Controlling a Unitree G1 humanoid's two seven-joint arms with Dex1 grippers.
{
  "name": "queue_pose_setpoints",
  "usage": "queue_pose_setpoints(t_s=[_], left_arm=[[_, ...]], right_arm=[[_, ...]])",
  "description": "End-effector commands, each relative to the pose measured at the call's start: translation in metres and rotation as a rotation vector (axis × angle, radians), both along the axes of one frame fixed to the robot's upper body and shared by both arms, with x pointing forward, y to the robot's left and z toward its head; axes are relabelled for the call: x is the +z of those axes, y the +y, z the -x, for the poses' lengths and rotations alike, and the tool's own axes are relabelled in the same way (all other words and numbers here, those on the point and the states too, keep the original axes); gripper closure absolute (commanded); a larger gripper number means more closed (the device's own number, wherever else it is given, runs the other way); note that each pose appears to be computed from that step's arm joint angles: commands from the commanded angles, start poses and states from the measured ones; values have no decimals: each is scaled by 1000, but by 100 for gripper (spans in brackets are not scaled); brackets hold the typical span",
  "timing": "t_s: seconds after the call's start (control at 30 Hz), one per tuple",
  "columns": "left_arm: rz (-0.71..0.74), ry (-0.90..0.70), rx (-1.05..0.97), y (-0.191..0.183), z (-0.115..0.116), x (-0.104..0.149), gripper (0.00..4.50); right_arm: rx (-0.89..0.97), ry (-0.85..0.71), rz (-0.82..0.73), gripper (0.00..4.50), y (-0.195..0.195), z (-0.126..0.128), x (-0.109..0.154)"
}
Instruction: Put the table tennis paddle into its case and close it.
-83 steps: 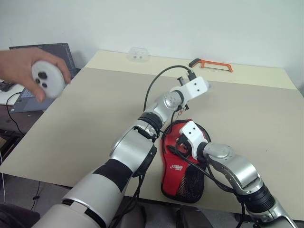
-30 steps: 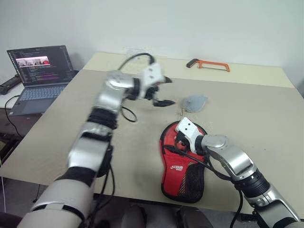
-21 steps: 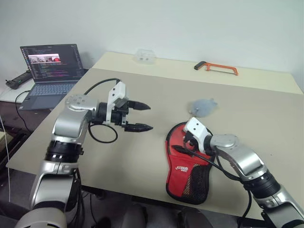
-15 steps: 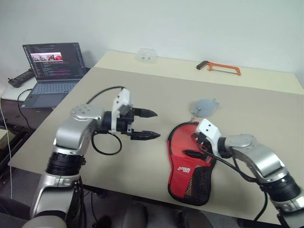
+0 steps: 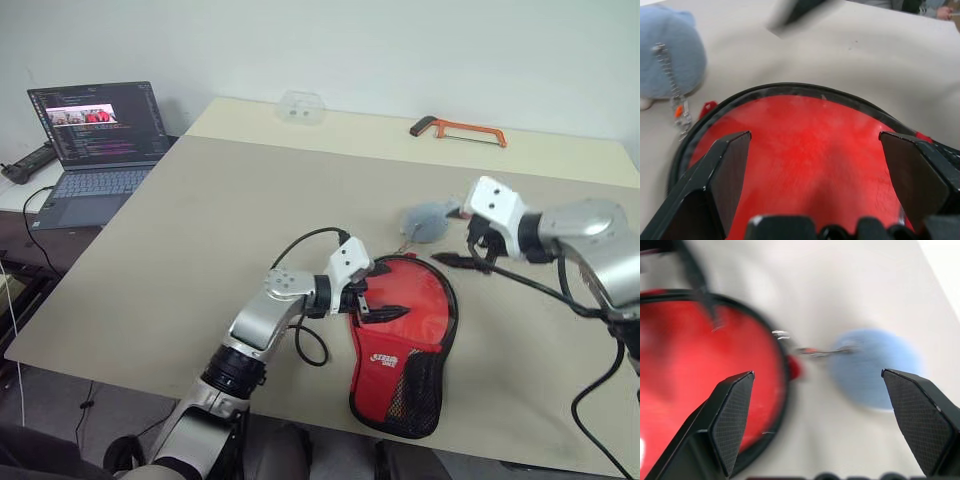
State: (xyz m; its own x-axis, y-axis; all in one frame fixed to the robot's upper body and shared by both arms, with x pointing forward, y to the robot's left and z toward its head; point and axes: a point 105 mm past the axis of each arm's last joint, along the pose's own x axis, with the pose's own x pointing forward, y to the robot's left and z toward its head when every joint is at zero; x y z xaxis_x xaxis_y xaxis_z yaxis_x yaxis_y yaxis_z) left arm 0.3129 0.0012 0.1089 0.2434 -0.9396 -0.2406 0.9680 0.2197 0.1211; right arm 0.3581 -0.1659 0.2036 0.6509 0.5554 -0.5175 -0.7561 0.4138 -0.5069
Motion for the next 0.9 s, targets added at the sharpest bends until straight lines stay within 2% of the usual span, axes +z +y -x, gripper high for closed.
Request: queue_pose_setpoints(t_s=[0.03, 0.23, 0.43, 0.9], left_arm=[[-5, -34, 37, -8, -8, -5, 4], [-39, -20, 47, -22, -4, -29, 4], [-26, -7, 57, -35, -4, -31, 4], [-99, 67, 71, -44, -4, -46, 4]], right_arm=[[30, -86, 83, 0, -1, -21, 12], [87, -109, 234, 0, 1, -54, 5], [139, -141, 453, 0, -4, -75, -1], [179, -71, 592, 0, -1, -86, -26]])
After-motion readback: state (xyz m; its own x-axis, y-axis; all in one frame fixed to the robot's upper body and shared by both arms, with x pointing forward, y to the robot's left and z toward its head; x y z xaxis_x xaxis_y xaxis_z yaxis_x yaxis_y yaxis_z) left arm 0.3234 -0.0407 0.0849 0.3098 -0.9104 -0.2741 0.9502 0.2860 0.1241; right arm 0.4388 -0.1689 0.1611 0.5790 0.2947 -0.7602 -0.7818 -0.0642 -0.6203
